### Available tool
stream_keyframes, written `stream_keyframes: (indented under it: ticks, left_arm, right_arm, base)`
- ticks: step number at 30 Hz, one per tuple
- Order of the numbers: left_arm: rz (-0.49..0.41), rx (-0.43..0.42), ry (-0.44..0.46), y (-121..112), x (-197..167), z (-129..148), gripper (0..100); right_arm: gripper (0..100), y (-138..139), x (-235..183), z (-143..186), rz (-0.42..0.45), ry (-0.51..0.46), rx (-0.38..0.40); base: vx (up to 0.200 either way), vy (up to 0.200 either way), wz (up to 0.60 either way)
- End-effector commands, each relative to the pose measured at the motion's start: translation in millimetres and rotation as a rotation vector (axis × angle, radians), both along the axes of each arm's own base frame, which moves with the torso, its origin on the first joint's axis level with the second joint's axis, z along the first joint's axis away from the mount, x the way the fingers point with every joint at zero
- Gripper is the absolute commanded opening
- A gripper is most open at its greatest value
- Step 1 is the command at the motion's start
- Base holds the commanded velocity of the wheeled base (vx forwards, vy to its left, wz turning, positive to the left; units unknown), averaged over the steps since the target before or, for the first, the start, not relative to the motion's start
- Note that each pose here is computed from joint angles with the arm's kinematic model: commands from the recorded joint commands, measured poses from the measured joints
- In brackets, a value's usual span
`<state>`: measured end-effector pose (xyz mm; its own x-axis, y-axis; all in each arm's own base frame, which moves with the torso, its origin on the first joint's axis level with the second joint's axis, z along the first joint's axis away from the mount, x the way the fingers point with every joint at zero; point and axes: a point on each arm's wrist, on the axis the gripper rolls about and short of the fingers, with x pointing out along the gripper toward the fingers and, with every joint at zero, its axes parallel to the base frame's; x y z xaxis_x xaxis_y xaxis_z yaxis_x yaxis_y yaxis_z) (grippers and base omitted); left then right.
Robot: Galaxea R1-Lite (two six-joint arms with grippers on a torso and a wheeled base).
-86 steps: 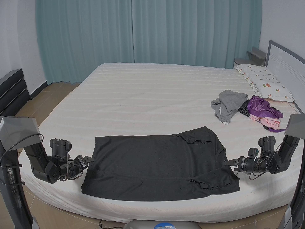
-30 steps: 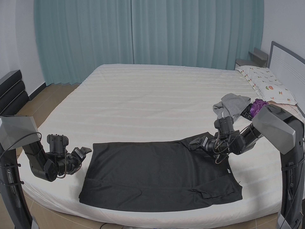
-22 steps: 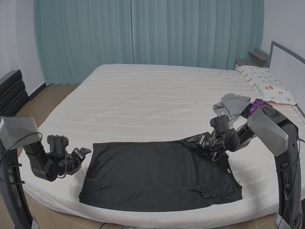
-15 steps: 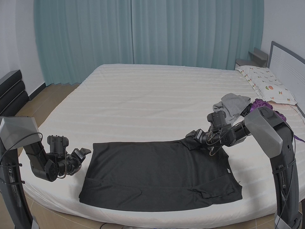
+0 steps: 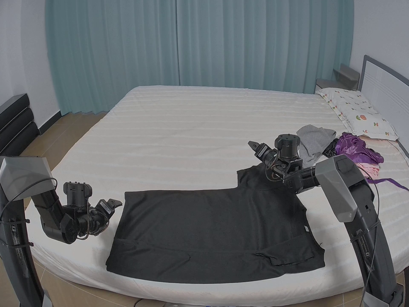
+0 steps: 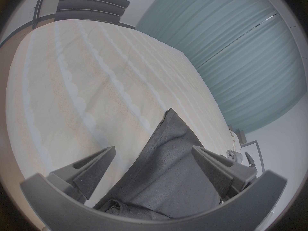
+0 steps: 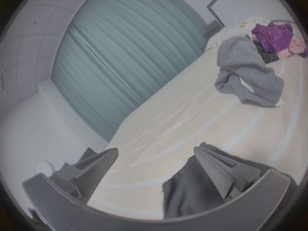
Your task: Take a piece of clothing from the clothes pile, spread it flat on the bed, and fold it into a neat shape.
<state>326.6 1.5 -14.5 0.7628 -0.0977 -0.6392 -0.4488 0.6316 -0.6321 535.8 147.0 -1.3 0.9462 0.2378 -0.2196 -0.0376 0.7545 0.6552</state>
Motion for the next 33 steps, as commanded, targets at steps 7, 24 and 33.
stream_keyframes:
  ticks: [7,24,33]
  left_arm:
    - [0.0,-0.001,0.001,0.1,-0.1,-0.4,100]
    - [0.017,-0.004,-0.017,4.7,1.5,4.5,100]
    - [0.015,0.0,-0.051,3.8,4.4,14.5,100]
  right_arm:
    - [100,-5.2,-2.8,-39.8,-0.017,0.07,-0.097]
    - [100,-37.8,-48.8,10.4,0.112,0.184,-0.051]
    - [100,-56.7,-68.1,18.9,0.121,0.236,-0.037]
  base:
    - [0.0,0.0,0.0]
    - [0.0,0.0,0.0]
    - [0.0,0.0,0.0]
